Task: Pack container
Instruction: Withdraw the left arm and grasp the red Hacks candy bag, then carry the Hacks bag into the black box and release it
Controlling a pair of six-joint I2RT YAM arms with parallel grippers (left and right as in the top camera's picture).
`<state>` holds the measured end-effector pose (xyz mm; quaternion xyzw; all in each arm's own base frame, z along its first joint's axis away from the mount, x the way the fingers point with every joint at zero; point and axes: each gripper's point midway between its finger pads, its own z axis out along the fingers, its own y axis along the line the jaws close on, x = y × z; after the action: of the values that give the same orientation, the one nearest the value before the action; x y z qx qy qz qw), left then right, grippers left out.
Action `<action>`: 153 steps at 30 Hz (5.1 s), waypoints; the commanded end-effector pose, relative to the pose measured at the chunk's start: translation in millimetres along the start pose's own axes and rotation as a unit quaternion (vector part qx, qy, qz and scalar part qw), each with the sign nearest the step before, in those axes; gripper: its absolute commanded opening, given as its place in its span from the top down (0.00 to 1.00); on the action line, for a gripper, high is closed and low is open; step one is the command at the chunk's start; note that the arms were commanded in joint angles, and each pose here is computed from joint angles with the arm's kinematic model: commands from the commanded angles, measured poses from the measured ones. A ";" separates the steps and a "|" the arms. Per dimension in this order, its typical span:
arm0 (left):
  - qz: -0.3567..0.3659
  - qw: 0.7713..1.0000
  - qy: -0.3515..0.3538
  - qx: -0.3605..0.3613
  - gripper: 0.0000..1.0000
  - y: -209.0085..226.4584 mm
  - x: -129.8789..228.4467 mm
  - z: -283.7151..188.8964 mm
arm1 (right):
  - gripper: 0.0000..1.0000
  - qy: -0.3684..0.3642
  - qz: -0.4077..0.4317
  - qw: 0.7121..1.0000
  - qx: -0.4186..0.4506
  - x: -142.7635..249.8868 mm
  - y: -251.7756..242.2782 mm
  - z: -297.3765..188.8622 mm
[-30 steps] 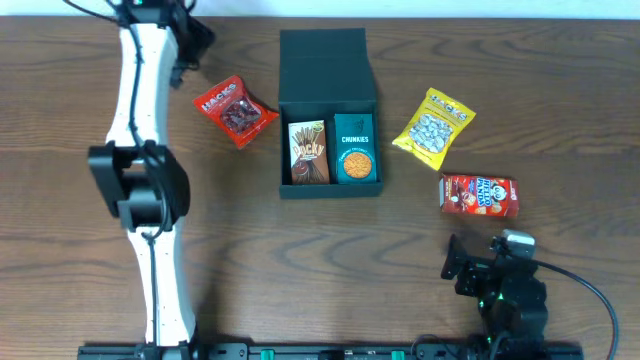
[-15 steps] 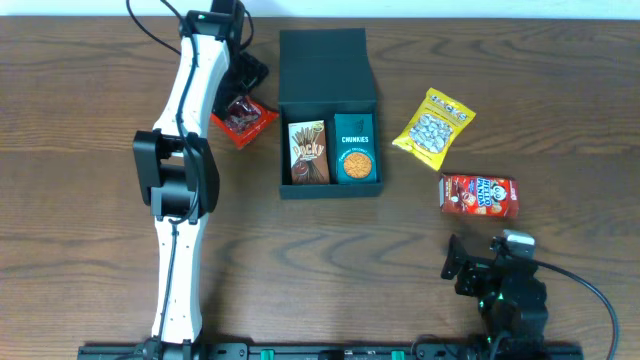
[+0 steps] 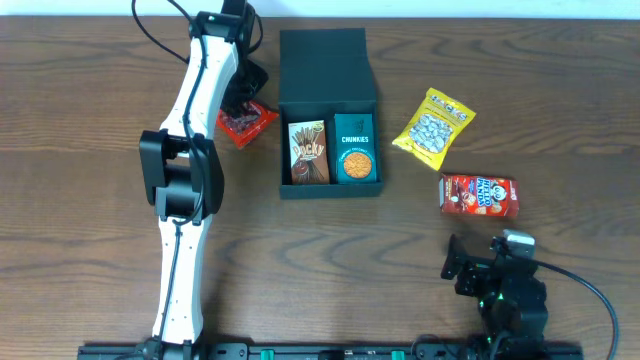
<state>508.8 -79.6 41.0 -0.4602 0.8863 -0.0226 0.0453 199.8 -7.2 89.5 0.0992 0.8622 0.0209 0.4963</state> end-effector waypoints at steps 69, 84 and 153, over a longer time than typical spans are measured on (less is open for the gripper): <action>0.313 0.947 -0.053 -0.046 0.94 -15.3 164.3 -103.1 | 0.01 0.003 0.004 1.000 -0.002 3.3 0.8 1.2; 0.351 0.936 -0.003 -0.040 0.94 -12.6 184.2 -96.8 | 0.01 0.003 -0.002 1.000 0.000 3.2 0.0 1.2; 0.308 0.945 -0.021 -0.106 0.23 19.5 186.0 -54.7 | 0.01 0.003 -0.002 1.000 0.000 3.2 0.1 1.2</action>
<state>378.8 -224.7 71.3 -0.1608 0.9821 0.0977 0.0060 199.8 -7.3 89.4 0.0991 0.8623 0.0207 0.4961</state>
